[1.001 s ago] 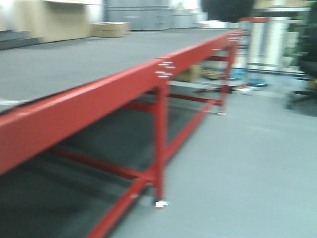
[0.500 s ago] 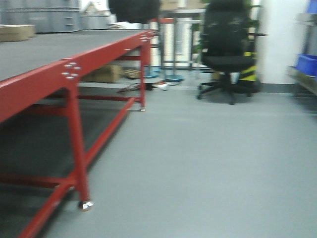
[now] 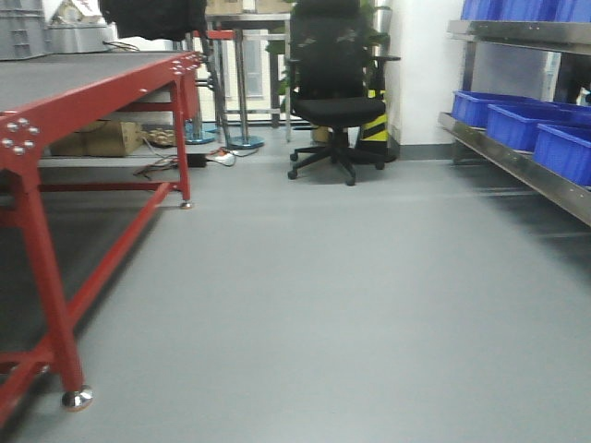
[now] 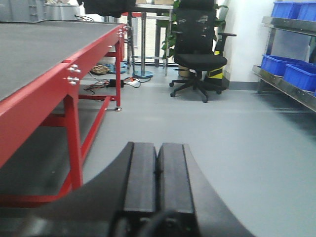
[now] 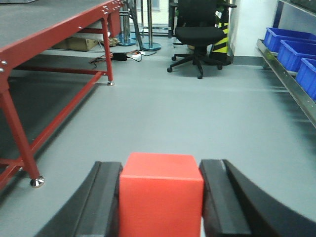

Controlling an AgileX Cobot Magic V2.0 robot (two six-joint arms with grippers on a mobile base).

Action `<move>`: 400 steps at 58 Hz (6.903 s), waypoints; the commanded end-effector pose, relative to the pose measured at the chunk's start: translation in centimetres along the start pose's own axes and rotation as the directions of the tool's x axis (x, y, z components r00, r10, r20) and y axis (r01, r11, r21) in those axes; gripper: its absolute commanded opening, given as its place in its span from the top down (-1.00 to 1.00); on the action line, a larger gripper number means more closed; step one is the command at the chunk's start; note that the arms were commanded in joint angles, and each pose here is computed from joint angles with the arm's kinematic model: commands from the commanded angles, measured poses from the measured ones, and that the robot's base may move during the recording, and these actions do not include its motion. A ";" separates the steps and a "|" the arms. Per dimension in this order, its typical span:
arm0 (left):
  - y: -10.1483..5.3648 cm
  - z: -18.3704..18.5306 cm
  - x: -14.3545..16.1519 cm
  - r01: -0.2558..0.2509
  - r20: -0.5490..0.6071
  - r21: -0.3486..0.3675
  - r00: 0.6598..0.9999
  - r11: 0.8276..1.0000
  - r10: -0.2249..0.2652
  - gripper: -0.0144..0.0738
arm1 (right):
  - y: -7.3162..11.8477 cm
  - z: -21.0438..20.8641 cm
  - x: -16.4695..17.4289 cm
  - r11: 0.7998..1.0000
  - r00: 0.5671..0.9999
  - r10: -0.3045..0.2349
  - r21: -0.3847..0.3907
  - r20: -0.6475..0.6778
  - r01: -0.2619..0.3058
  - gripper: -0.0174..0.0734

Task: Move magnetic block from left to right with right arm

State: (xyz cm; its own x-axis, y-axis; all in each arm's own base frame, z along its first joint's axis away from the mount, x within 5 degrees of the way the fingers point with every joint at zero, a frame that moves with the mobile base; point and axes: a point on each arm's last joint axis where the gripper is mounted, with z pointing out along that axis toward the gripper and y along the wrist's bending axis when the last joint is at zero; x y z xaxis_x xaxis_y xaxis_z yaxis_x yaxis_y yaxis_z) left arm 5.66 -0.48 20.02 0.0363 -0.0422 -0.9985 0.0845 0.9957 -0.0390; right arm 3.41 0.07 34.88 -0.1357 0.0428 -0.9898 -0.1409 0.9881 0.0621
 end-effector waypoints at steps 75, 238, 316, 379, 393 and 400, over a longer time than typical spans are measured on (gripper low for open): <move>0.0 -0.1 -0.6 0.011 0.089 0.003 0.996 1.000 -0.011 0.96 | 0.1 -0.2 -1.5 1.000 0.995 -0.021 -0.002 0.099 0.021 0.23; 0.0 -0.1 -0.5 0.011 0.085 0.003 0.996 1.000 -0.011 0.96 | 0.1 -0.2 -1.5 1.000 0.995 -0.021 -0.002 0.099 0.021 0.23; 0.0 -0.1 -0.5 0.011 0.085 0.003 0.996 1.000 -0.011 0.96 | 0.1 -0.2 -1.5 1.000 0.995 -0.021 -0.002 0.099 0.021 0.23; 0.0 -0.1 -0.5 0.011 0.085 0.003 0.996 1.000 -0.011 0.96 | 3.4 5.1 -5.6 0.963 0.996 -0.074 -0.262 -0.058 0.057 0.23; 0.0 -0.1 -0.5 0.011 0.085 0.003 0.996 1.000 -0.011 0.96 | 8.9 13.0 -6.2 0.919 0.934 -0.206 -0.385 -0.291 0.083 0.23; 0.0 -0.1 -0.5 0.011 0.085 0.003 0.996 1.000 -0.011 0.96 | 11.1 17.1 -5.4 0.922 0.876 -0.237 -0.380 -0.420 0.067 0.23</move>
State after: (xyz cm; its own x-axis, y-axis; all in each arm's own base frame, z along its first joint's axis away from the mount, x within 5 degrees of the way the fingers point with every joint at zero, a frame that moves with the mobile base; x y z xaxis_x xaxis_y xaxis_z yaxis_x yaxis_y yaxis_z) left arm 5.66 -0.48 20.02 0.0363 -0.0422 -0.9985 0.0845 0.9957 -0.0390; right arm 17.61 11.91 37.58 -0.5157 -0.2774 -0.8107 -0.5090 0.8603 0.0294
